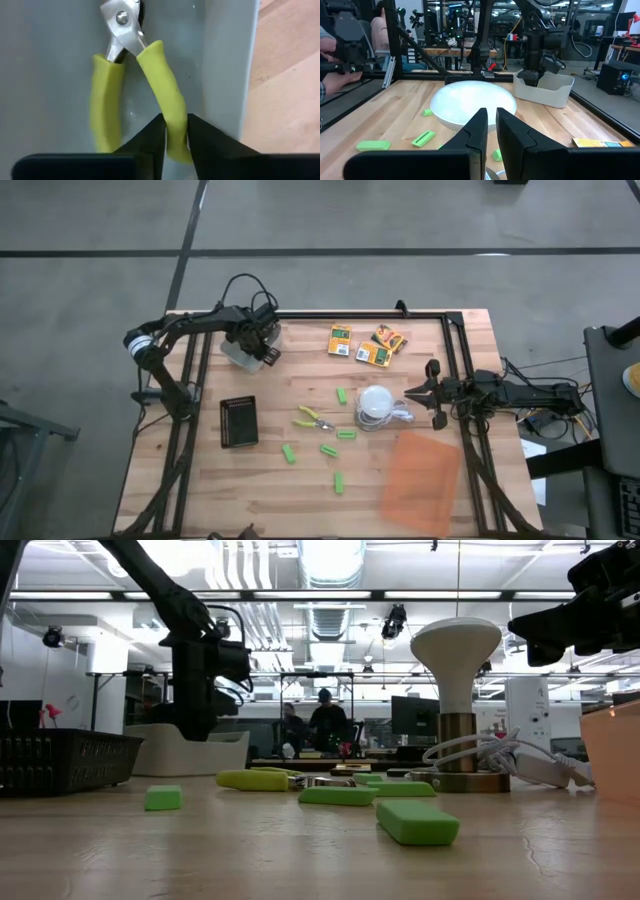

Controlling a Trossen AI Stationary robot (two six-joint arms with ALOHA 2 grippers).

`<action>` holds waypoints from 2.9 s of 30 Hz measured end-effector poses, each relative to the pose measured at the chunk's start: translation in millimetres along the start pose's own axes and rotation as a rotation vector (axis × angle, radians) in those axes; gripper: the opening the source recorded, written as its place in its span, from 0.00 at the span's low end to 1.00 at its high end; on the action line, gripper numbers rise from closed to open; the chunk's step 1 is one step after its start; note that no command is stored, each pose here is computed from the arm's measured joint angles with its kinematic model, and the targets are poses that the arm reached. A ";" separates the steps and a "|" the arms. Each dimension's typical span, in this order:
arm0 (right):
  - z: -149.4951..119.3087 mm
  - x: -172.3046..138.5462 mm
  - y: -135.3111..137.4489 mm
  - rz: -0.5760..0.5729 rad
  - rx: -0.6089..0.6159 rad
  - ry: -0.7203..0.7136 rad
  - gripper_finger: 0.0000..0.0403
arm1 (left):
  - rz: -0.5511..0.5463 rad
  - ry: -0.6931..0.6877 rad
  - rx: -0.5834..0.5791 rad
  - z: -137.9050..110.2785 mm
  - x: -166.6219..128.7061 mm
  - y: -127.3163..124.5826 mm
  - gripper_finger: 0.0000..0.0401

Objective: Pick & Place School Supplies
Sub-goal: Put the green hole puncher into the gray bin

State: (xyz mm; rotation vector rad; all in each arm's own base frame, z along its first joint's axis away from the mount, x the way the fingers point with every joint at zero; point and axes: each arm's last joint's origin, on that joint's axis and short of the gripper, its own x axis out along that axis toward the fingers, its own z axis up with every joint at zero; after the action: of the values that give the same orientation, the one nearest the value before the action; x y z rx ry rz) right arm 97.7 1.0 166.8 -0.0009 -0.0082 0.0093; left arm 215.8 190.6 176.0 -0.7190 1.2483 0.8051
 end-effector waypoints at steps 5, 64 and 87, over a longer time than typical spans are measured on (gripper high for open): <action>0.0 0.0 0.0 0.000 0.000 0.000 0.09 | 0.000 -0.001 0.005 0.4 -1.0 1.1 0.32; 0.0 0.0 0.0 0.000 0.000 0.000 0.09 | -0.268 -0.251 0.892 -64.9 -30.1 -191.4 0.36; 0.0 0.0 0.0 0.000 0.000 0.000 0.09 | -0.263 -0.174 1.087 -78.4 1.0 -207.7 0.36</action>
State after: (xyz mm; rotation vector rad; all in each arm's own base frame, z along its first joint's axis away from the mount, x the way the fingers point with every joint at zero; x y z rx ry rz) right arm 97.7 1.0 166.8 -0.0009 -0.0082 0.0092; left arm 349.7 13.7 168.5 0.0835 1.1841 -0.0885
